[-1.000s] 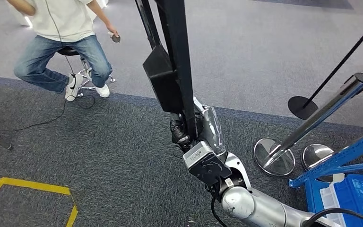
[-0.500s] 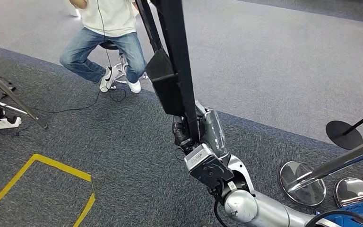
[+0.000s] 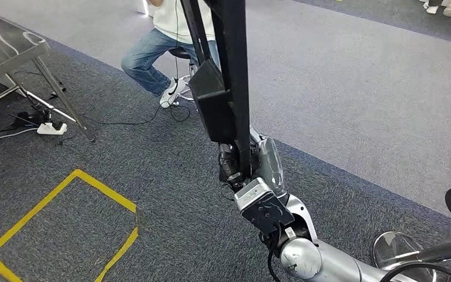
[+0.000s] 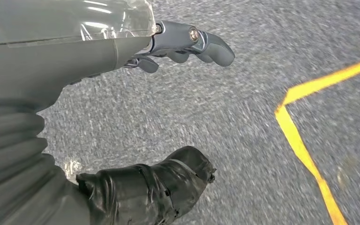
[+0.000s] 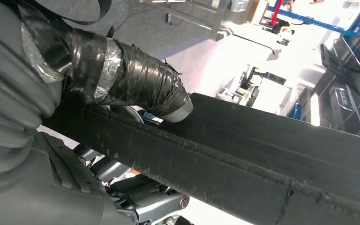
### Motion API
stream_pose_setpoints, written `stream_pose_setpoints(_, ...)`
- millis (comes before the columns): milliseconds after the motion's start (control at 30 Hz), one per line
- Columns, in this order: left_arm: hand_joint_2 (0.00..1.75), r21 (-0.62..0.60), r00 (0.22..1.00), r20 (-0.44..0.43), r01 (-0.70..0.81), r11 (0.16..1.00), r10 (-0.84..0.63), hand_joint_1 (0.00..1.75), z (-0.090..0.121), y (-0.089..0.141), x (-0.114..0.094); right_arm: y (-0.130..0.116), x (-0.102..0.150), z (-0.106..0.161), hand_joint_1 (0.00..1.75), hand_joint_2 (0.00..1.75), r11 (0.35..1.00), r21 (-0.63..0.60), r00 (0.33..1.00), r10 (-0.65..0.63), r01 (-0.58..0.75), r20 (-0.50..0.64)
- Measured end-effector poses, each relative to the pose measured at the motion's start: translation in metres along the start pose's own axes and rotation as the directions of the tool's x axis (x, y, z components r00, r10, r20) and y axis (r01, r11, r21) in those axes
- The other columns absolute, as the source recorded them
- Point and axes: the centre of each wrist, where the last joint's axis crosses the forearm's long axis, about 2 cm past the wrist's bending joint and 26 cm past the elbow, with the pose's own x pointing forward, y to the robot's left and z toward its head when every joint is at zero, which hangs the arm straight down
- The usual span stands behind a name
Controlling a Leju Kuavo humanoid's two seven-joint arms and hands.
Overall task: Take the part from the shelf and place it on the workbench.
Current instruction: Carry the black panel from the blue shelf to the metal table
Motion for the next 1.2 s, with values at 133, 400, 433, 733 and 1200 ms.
stream_pose_setpoints(133,1.75,0.001,1.0,0.002,-0.002,1.0,0.002,0.0,-0.0001,-0.0001,0.0002,-0.0024,0.0002,0.0001,1.75,1.75,1.0,-0.01,1.0,0.003,-0.003,0.002)
stream_pose_setpoints(400,1.75,0.0,1.0,0.013,-0.003,1.0,0.003,0.0,-0.0007,-0.0004,0.0017,-0.0039,-0.0005,0.0022,1.75,1.75,1.0,-0.013,1.0,0.004,-0.004,-0.008)
stream_pose_setpoints(433,1.75,0.0,1.0,0.014,-0.003,1.0,0.003,0.0,-0.0008,-0.0004,0.0017,-0.0042,-0.0004,0.0022,1.75,1.75,1.0,-0.014,1.0,0.005,-0.005,-0.008)
stream_pose_setpoints(733,1.75,-0.002,1.0,0.026,0.001,1.0,-0.001,0.0,-0.0008,-0.0002,0.0015,-0.005,-0.0004,0.0021,1.75,1.75,1.0,-0.005,1.0,0.016,-0.016,-0.014)
stream_pose_setpoints(1200,1.75,-0.011,1.0,0.03,-0.007,1.0,0.007,0.0,-0.0008,-0.0001,0.0013,-0.0082,-0.0014,0.0011,1.75,1.75,1.0,-0.011,0.999,0.028,-0.029,-0.039)
